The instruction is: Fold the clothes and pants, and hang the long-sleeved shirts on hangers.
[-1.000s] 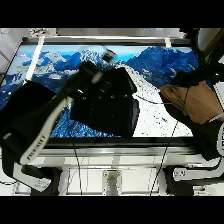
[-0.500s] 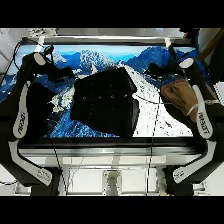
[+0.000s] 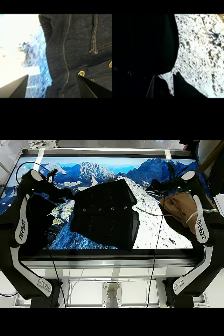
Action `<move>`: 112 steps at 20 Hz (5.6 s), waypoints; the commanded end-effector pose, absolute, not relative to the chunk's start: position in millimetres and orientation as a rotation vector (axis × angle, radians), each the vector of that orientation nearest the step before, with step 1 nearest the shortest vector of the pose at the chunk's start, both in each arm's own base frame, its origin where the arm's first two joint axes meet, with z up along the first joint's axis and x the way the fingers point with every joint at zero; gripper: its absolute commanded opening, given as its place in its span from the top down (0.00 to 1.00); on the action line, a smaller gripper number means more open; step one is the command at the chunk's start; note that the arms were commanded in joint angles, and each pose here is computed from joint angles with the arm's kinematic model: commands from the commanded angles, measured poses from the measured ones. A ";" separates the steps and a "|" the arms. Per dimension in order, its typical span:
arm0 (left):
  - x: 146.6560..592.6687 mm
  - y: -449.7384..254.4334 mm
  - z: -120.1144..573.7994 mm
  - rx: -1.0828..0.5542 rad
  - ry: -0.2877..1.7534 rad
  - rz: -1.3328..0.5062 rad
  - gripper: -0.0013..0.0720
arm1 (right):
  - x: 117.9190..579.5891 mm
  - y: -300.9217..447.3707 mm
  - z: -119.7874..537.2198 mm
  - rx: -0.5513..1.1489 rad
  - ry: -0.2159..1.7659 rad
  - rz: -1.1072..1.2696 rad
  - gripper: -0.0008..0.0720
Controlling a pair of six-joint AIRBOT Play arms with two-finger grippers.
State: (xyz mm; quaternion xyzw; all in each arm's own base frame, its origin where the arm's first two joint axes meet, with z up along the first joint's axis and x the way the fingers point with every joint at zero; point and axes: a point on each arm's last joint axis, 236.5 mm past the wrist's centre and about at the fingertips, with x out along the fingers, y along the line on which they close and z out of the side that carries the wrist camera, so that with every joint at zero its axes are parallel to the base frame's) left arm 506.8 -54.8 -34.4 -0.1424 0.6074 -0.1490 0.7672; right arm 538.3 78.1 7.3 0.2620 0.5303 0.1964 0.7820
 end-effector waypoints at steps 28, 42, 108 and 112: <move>550.6 -62.1 -49.9 -0.501 1.166 -0.375 0.26 | 550.7 120.1 -30.4 0.541 1.174 0.445 0.62; 525.2 -144.8 -94.5 -0.432 1.287 -0.549 0.95 | 544.0 106.2 -36.9 0.510 1.209 0.427 0.62; 467.6 -126.2 -55.7 -0.345 1.312 -0.447 0.50 | 589.3 151.1 -88.4 0.482 1.186 0.520 0.48; 467.6 -126.2 -55.7 -0.345 1.312 -0.447 0.50 | 584.9 167.3 -106.5 0.504 1.213 0.537 0.48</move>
